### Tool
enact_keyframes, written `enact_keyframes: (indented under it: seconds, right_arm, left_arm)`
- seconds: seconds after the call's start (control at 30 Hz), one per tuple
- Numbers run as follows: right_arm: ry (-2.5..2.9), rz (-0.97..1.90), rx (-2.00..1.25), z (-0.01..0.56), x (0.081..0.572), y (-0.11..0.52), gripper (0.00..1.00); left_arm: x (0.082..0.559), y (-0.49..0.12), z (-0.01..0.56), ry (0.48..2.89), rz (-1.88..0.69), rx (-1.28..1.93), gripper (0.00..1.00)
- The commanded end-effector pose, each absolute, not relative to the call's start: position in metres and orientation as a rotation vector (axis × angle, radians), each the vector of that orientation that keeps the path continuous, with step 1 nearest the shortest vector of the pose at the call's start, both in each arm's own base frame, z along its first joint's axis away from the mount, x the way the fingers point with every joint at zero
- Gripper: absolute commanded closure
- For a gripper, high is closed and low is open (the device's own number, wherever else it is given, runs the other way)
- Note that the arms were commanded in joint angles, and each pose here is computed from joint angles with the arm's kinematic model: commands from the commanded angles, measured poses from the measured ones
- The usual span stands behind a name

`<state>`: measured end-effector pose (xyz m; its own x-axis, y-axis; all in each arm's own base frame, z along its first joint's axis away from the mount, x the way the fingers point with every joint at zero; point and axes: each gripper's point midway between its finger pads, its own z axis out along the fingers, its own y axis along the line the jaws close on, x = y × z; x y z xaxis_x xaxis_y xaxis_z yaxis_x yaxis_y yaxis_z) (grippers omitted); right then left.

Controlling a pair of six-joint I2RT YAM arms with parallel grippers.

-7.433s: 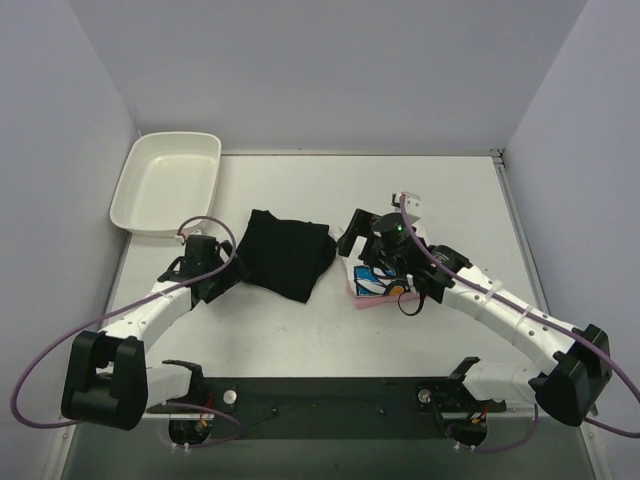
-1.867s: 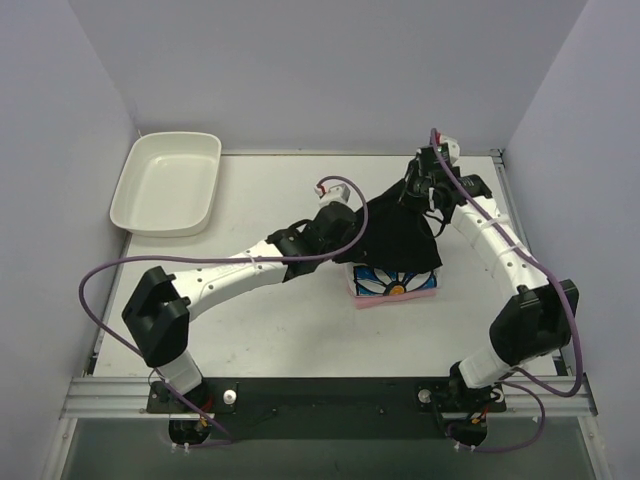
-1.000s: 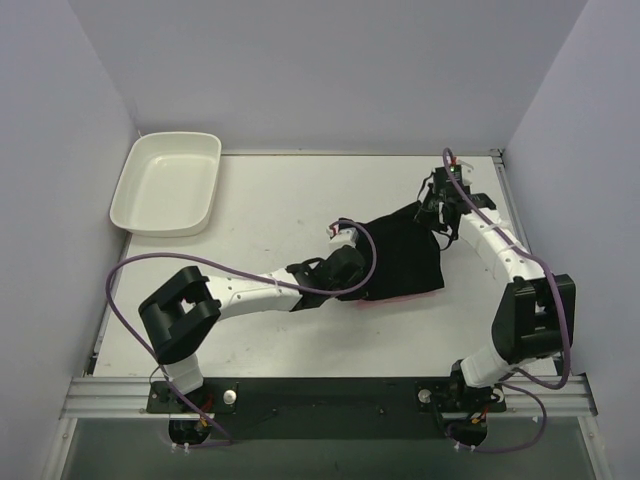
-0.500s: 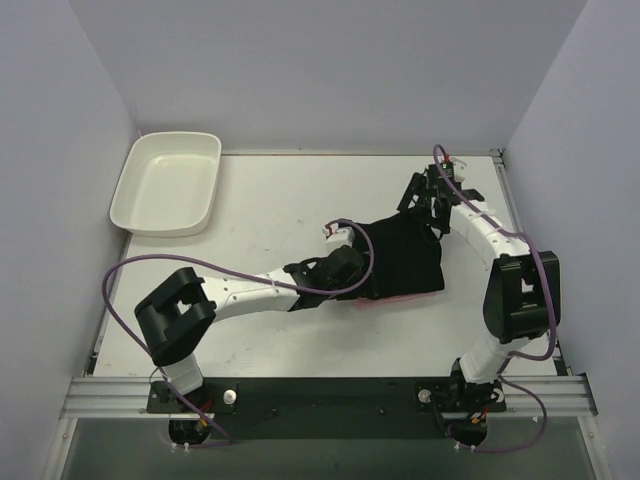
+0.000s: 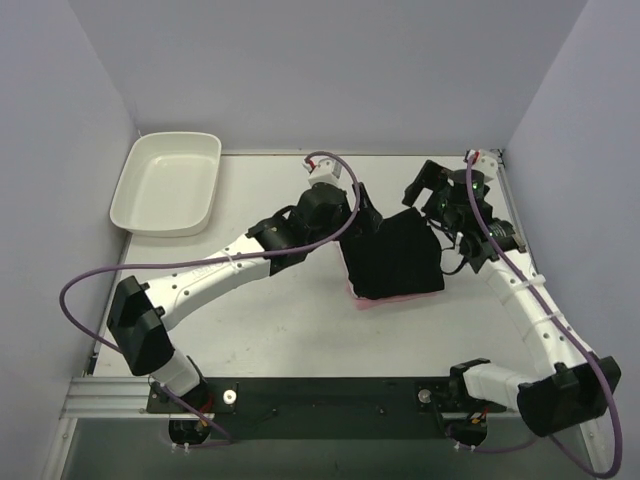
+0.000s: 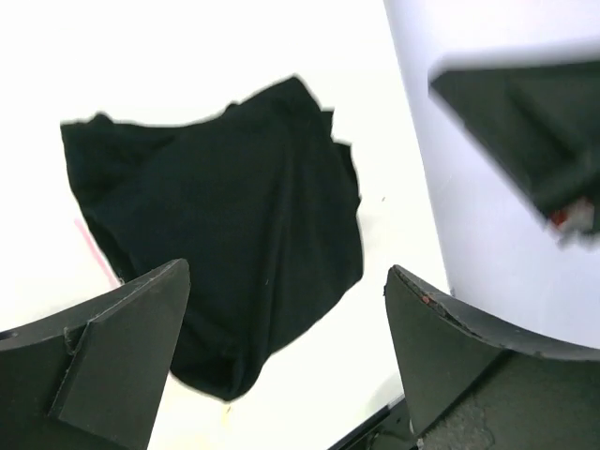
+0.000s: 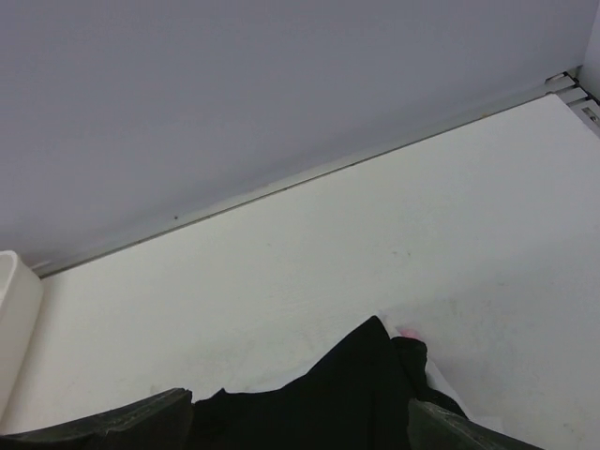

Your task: Fold and stack the t-shirts

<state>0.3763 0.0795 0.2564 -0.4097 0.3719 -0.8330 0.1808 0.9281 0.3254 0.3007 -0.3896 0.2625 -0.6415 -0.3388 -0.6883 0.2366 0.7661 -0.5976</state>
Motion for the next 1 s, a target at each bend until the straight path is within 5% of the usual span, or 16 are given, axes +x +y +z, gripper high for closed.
enact_keyframes:
  seconds: [0.0, 0.37, 0.97]
  right_arm:
    - [2.045, 0.259, 0.426, 0.236, 0.341, 0.081, 0.00]
    - [2.089, 0.311, 0.443, 0.202, 0.290, 0.080, 0.00]
    - [2.173, 0.409, 0.494, 0.123, 0.278, 0.095, 0.02]
  left_arm:
    - [0.310, -0.404, 0.268, 2.106, -0.923, -0.012, 0.05]
    - [0.320, -0.471, 0.230, 2.123, -1.239, 0.037, 0.07]
    - [0.306, -0.475, 0.201, 2.200, -1.271, 0.036, 0.09]
